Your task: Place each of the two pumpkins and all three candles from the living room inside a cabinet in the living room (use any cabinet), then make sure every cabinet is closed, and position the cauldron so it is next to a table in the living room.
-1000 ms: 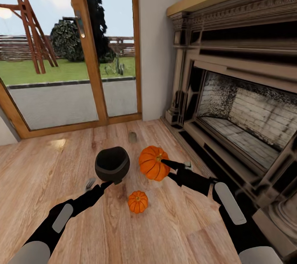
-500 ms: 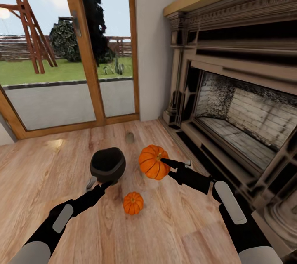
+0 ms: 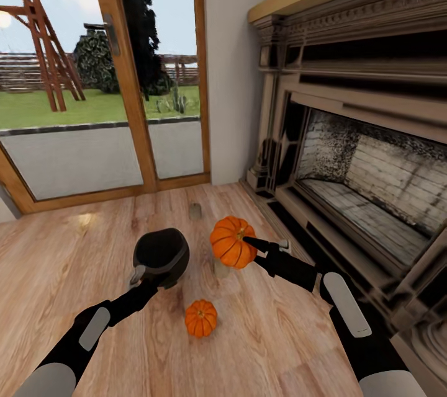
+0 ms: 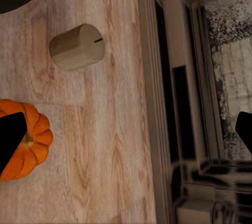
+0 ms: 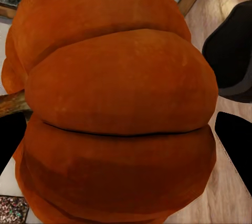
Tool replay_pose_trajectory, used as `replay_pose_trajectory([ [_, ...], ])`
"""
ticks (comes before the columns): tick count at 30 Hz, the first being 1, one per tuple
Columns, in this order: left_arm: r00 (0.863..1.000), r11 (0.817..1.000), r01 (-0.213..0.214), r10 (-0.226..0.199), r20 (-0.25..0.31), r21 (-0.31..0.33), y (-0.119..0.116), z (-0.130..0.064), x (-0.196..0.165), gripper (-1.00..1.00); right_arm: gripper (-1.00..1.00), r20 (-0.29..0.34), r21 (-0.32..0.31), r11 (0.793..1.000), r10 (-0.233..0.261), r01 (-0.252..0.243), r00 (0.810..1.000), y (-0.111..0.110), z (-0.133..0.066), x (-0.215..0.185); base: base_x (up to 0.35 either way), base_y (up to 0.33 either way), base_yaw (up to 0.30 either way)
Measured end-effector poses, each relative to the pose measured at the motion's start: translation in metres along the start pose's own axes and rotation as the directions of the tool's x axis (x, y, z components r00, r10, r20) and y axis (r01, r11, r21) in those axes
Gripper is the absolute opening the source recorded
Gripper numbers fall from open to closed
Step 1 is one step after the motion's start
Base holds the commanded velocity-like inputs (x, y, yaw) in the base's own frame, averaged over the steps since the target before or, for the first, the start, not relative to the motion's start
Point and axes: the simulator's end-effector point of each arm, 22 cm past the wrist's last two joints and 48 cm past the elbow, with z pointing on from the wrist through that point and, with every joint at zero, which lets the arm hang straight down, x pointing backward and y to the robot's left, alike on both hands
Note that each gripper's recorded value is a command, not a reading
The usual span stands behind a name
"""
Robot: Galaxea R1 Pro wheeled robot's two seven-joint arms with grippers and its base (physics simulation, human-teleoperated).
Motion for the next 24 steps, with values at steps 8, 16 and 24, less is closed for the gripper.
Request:
replay_pose_trajectory([
  [8, 1.000, 1.000, -0.002, 0.002, 0.001, 0.000, 0.0001, 0.0000, -0.0001, 1.00, -1.00, 0.008, -0.016, 1.000, -0.012, 0.012, 1.000, 0.0069, 0.0001, -0.0023, 0.142, 0.007, 0.000],
  [16, 1.000, 1.000, -0.001, 0.001, 0.000, 0.001, -0.0005, 0.0006, 0.0003, 1.00, -1.00, 0.028, -0.022, 1.000, -0.022, 0.022, 0.999, 0.0091, 0.0005, -0.0066, 0.019, 0.000, 0.000],
  [24, 1.000, 1.000, -0.001, 0.001, -0.006, 0.005, -0.0029, 0.0013, 0.0016, 1.00, -1.00, 0.030, -0.022, 1.000, -0.019, 0.020, 0.999, 0.0083, 0.0002, -0.0071, 0.000, 0.000, 0.000],
])
